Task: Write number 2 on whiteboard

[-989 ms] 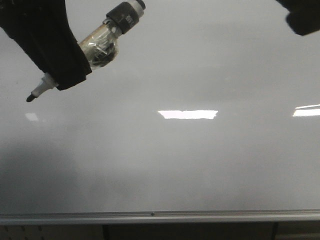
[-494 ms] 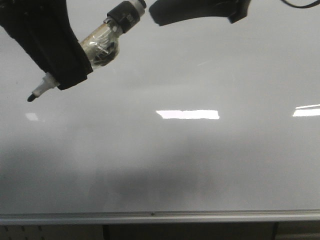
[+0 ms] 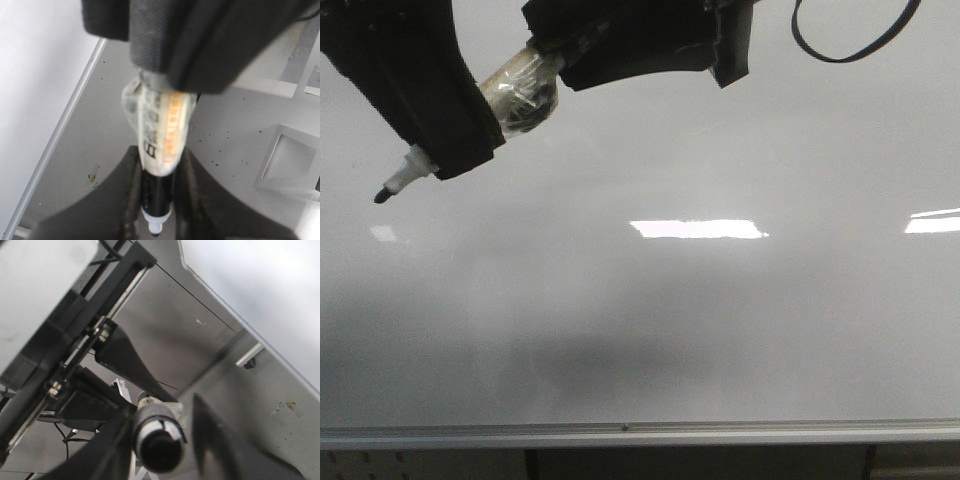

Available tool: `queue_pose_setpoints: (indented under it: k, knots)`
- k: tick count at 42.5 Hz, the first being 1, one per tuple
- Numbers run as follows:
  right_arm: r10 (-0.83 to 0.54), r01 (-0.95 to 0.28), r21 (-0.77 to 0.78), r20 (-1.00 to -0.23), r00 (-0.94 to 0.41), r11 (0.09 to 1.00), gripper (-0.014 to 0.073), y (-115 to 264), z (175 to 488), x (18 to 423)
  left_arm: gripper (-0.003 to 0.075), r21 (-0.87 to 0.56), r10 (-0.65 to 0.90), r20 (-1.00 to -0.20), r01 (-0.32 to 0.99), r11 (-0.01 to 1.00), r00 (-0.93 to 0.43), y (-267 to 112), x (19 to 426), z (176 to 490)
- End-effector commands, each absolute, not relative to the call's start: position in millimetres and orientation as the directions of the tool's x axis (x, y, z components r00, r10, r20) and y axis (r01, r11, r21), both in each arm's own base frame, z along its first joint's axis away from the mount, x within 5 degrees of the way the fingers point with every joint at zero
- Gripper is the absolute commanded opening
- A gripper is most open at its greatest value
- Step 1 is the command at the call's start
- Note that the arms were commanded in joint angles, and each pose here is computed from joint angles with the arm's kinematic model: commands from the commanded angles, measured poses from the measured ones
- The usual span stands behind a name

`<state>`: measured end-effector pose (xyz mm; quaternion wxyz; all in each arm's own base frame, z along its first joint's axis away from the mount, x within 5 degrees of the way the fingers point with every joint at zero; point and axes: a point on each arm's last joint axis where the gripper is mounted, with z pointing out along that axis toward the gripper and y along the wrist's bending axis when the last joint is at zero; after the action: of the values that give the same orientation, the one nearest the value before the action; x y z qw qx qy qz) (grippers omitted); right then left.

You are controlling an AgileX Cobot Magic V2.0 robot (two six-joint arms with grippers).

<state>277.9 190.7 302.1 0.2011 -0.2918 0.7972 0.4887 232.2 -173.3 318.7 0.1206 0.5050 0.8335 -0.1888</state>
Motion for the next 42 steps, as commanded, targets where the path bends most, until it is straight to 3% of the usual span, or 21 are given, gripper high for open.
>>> queue_pose_setpoints:
  k: [1, 5, 10, 14, 17, 22, 25, 27, 33, 42]
  knots:
    - [-0.220, -0.693, 0.666, -0.658, -0.721, 0.276, 0.0041, 192, 330, 271, -0.0020, -0.194, 0.779, -0.454, 0.902, 0.387, -0.432, -174, 222, 341]
    - [-0.225, -0.693, 0.669, -0.656, -0.721, 0.270, -0.0127, 192, 330, 270, -0.0019, -0.189, 0.784, -0.456, 0.906, 0.378, -0.422, -174, 222, 341]
    - [-0.223, -0.696, 0.664, -0.660, -0.717, 0.272, -0.0117, 192, 330, 270, -0.0015, -0.187, 0.783, -0.458, 0.907, 0.377, -0.420, -174, 222, 341]
    - [-0.222, -0.697, 0.663, -0.661, -0.717, 0.273, -0.0117, 192, 330, 271, 0.0047, -0.193, 0.780, -0.462, 0.906, 0.376, -0.422, -174, 222, 342]
    - [-0.215, -0.697, 0.660, -0.665, -0.715, 0.280, -0.0117, 192, 331, 271, 0.0173, -0.192, 0.779, -0.463, 0.906, 0.377, -0.422, -174, 222, 342]
    - [-0.217, -0.699, 0.656, -0.666, -0.714, 0.285, -0.0117, 192, 330, 271, 0.0504, -0.191, 0.777, -0.465, 0.905, 0.379, -0.424, -175, 222, 342]
    - [-0.219, -0.701, 0.649, -0.668, -0.711, 0.296, -0.0117, 191, 330, 272, 0.0664, -0.191, 0.777, -0.465, 0.905, 0.379, -0.424, -175, 222, 342]
    - [-0.223, -0.708, 0.633, -0.676, -0.703, 0.314, -0.0117, 189, 329, 274, 0.0709, -0.189, 0.776, -0.468, 0.905, 0.381, -0.424, -175, 222, 342]
    - [-0.256, -0.747, 0.521, -0.721, -0.644, 0.412, -0.0112, 171, 333, 277, 0.0641, -0.195, 0.771, -0.473, 0.904, 0.380, -0.426, -175, 222, 342]
    - [-0.192, -0.705, 0.179, -0.890, -0.413, 0.686, -0.0109, 124, 374, 269, 0.0486, -0.198, 0.772, -0.472, 0.904, 0.379, -0.427, -175, 222, 342]
